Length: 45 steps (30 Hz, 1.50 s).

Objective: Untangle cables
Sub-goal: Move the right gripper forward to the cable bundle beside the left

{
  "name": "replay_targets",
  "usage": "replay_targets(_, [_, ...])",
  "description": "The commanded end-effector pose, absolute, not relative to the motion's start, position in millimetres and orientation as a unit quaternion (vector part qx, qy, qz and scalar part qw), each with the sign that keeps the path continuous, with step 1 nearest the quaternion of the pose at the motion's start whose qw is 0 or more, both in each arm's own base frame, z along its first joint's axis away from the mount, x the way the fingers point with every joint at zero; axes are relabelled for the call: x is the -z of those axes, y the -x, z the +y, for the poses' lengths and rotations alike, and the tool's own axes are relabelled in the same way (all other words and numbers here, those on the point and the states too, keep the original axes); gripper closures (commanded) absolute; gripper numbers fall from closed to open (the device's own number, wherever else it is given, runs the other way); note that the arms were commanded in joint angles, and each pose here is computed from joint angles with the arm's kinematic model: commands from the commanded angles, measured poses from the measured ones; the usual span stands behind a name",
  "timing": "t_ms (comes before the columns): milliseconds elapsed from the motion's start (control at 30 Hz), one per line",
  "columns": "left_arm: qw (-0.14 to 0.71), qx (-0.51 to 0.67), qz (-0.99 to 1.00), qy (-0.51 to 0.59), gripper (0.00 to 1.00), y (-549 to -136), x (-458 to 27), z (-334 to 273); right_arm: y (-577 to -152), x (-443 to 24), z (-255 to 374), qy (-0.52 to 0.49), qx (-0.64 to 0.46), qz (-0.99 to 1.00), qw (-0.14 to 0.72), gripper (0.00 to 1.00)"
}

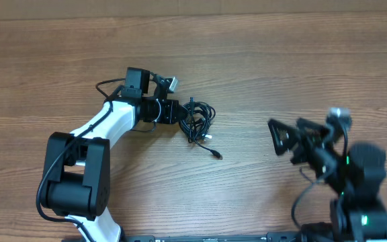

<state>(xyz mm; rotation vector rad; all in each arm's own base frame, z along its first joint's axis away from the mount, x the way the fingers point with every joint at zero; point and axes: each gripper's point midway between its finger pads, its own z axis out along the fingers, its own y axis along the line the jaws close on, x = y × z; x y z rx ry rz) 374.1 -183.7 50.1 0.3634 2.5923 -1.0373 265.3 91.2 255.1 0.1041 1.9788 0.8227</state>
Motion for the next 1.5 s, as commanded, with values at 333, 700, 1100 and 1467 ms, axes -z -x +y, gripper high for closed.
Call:
replay_targets(333, [0.180,0.379,0.893,-0.160,0.96,-380,-59,-193,-300,-204,174,0.019,-0.550,0.806,0.219,0.96])
replay_targets(700, [0.188,0.379,0.891,-0.163,0.96,-383,-60,-194,-310,-113,233,-0.006,-0.531,0.841,0.108,0.69])
replay_targets(1100, [0.165,0.412,0.887,-0.132,0.96,-378,-66,-201,-328,-59,239,-0.106,-0.376,0.905,0.169,0.69])
replay_targets(1467, [0.158,0.398,0.896,-0.120,0.96,-378,-61,-198,-331,-60,239,-0.118,-0.373,0.904,0.175,0.96])
